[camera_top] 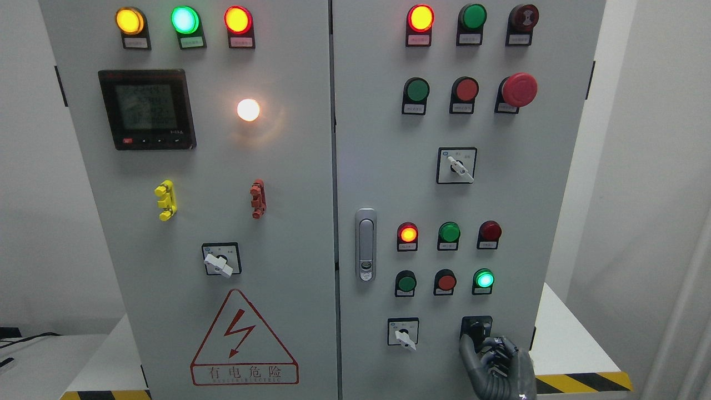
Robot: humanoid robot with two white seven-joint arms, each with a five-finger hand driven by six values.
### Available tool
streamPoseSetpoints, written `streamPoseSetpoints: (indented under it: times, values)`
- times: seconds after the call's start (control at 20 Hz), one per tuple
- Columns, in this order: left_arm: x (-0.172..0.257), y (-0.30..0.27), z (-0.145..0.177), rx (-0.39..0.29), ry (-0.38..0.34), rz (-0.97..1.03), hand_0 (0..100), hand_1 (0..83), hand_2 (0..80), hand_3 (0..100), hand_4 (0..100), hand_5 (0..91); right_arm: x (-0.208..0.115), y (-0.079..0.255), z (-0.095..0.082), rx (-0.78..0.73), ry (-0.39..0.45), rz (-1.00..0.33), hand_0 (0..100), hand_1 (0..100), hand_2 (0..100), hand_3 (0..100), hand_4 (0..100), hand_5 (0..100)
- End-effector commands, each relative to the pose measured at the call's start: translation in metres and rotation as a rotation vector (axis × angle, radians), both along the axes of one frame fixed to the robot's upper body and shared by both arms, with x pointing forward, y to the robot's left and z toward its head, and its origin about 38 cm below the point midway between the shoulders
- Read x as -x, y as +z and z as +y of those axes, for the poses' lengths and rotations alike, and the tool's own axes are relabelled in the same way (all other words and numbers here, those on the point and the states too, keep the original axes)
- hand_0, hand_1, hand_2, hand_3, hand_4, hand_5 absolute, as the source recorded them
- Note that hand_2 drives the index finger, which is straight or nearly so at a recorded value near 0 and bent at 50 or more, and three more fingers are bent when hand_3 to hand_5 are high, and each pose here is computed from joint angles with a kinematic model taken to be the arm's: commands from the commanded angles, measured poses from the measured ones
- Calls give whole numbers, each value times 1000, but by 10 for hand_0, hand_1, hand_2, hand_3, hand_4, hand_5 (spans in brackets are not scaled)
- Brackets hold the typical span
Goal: Trip black knob to open circuit
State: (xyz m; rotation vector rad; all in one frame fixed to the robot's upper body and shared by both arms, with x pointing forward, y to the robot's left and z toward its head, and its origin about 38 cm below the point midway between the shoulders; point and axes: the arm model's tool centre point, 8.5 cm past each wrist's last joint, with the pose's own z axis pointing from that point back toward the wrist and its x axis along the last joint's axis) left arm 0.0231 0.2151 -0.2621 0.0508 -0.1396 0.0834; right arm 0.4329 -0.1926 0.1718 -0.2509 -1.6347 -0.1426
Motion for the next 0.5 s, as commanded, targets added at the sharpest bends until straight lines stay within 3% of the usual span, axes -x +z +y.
streamPoseSetpoints:
  times: [0.0,0.45]
  values:
    - [0,0,-1,2,-31,-1,120,389,0,0,0,0,0,-1,-1,16,-7,2,313,690,571,902,910,994]
    - [0,0,0,0,-31,-1,120,389,0,0,0,0,0,-1,-2,17,-11,3,310,689,572,901,908,994]
